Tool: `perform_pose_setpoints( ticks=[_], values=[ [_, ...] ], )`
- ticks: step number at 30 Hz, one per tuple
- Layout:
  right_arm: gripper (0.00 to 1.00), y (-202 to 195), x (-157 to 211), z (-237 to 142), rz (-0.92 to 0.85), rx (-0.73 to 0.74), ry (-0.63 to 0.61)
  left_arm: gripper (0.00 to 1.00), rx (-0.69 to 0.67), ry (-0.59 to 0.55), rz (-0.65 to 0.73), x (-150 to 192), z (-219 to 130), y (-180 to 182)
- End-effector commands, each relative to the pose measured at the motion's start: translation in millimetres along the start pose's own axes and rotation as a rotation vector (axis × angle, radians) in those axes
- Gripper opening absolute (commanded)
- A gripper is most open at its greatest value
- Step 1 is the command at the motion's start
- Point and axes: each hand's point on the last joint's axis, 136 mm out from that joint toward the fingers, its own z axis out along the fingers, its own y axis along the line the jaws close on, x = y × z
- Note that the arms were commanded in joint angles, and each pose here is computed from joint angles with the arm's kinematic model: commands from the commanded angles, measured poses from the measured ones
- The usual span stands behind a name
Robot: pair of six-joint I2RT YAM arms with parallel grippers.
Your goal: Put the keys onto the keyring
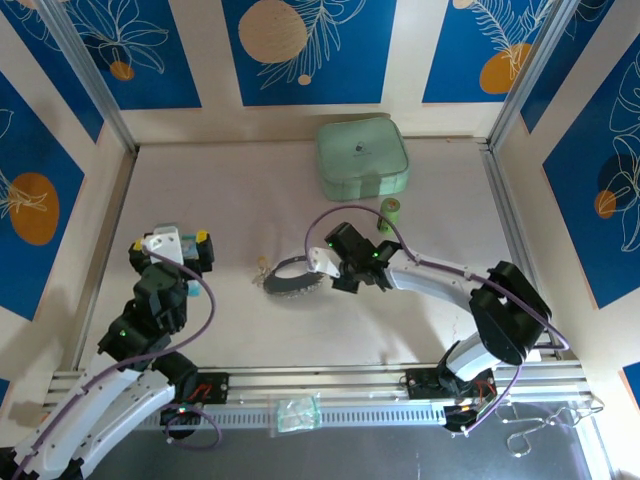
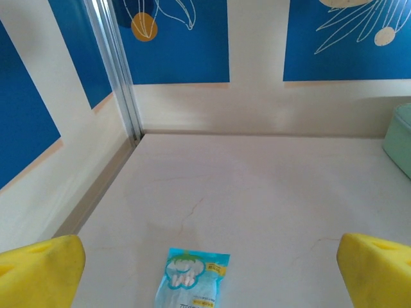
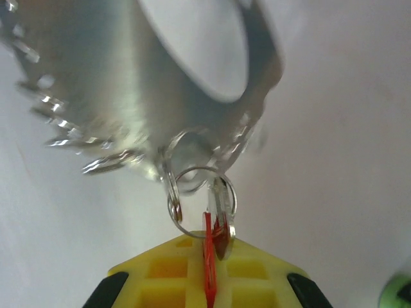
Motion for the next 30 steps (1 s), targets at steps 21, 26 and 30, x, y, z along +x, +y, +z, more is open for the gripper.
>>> perform_pose_setpoints(
  ticks=[21,26,30],
  values=[
    [0.40,11,127,-30,-0.080,0.028,0.422,0.99,-0.014,0.055,0.068,34,-1,10],
    [0.43,-33,89,-53,0.201,0.147,0.154,0.99,-0.037,0.034,0.113,33,10,7],
    [0.50,-90,54,-83,0.675,0.194,-0.278,0.99,-0.030,0.009,0.074,37,32,-4]
  ],
)
